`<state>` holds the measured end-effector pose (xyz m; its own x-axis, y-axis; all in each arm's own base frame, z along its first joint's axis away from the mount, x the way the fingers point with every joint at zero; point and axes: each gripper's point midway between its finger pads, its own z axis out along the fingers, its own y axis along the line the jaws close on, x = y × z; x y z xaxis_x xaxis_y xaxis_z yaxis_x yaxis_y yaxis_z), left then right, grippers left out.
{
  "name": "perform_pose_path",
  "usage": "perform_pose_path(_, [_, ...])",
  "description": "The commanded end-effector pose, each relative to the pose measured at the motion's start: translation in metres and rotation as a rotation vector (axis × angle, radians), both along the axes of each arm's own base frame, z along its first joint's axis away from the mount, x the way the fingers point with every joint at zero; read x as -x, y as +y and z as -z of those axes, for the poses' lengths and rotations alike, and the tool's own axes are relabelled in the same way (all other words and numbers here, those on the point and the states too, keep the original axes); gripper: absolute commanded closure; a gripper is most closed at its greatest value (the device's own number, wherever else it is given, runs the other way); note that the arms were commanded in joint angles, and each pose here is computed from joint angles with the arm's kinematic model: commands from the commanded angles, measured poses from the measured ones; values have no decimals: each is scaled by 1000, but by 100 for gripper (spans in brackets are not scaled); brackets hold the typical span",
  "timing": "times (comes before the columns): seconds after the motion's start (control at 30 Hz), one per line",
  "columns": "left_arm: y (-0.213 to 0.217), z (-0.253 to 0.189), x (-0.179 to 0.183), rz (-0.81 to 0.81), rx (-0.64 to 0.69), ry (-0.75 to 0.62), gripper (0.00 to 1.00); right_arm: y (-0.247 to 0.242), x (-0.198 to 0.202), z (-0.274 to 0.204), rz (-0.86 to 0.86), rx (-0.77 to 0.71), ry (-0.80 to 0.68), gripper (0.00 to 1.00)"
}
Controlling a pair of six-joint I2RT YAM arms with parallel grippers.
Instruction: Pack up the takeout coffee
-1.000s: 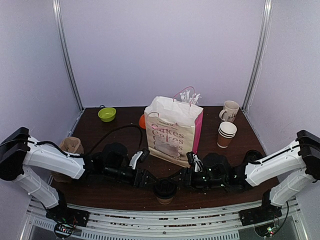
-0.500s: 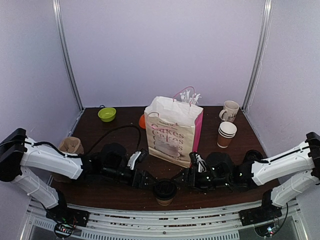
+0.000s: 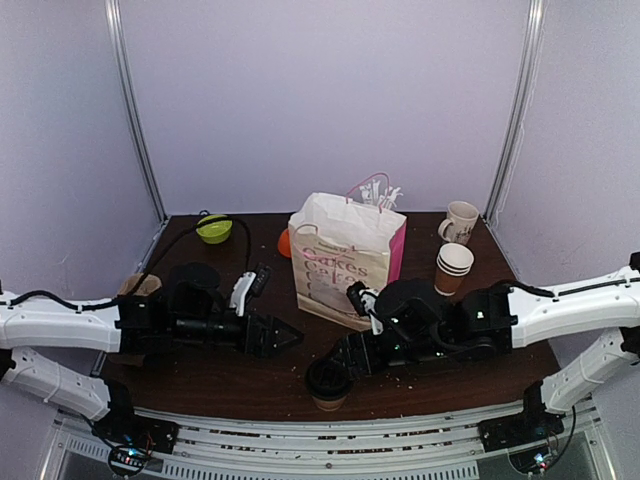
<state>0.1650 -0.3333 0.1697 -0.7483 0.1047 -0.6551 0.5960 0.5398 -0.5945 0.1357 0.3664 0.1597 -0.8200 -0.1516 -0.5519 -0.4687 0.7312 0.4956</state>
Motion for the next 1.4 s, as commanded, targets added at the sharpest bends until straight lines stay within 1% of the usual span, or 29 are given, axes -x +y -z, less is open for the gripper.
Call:
perform_pose_path(0.0, [37, -2, -19, -166, -65, -105, 2, -16, 2, 20, -87, 350, -143, 18])
perform_pose_path(0.07, [49, -6, -22, -215, -71, -127, 2, -9, 3, 20, -116, 399, -162, 16])
perform_pose_path(0.13, [59, -9, -24, -252, -74, -141, 2, -5, 4, 25, -143, 452, -168, 12])
perform_pose_path(0.23, [68, -10, -23, -280, -69, -146, 2, 1, 5, 30, -168, 509, -172, 10])
perform_pose_path(0.4, [75, -5, -21, -291, -77, -142, 2, 8, 4, 35, -193, 552, -177, 8])
perform_pose_path(0.83, [71, 0, -19, -273, -72, -134, 2, 20, 11, 40, -237, 535, -145, 8])
perform_pose_path(1.1, [70, 6, -19, -273, -73, -118, 2, 22, 14, 50, -253, 532, -126, 15])
perform_pose_path(1.17, [70, 7, -19, -273, -70, -118, 2, 22, 14, 50, -251, 528, -125, 18])
perform_pose_path(1.23, [70, 8, -19, -274, -73, -115, 2, 21, 14, 50, -246, 526, -125, 25])
perform_pose_path(1.37, [71, 9, -18, -274, -76, -113, 2, 17, 12, 43, -220, 511, -132, 32])
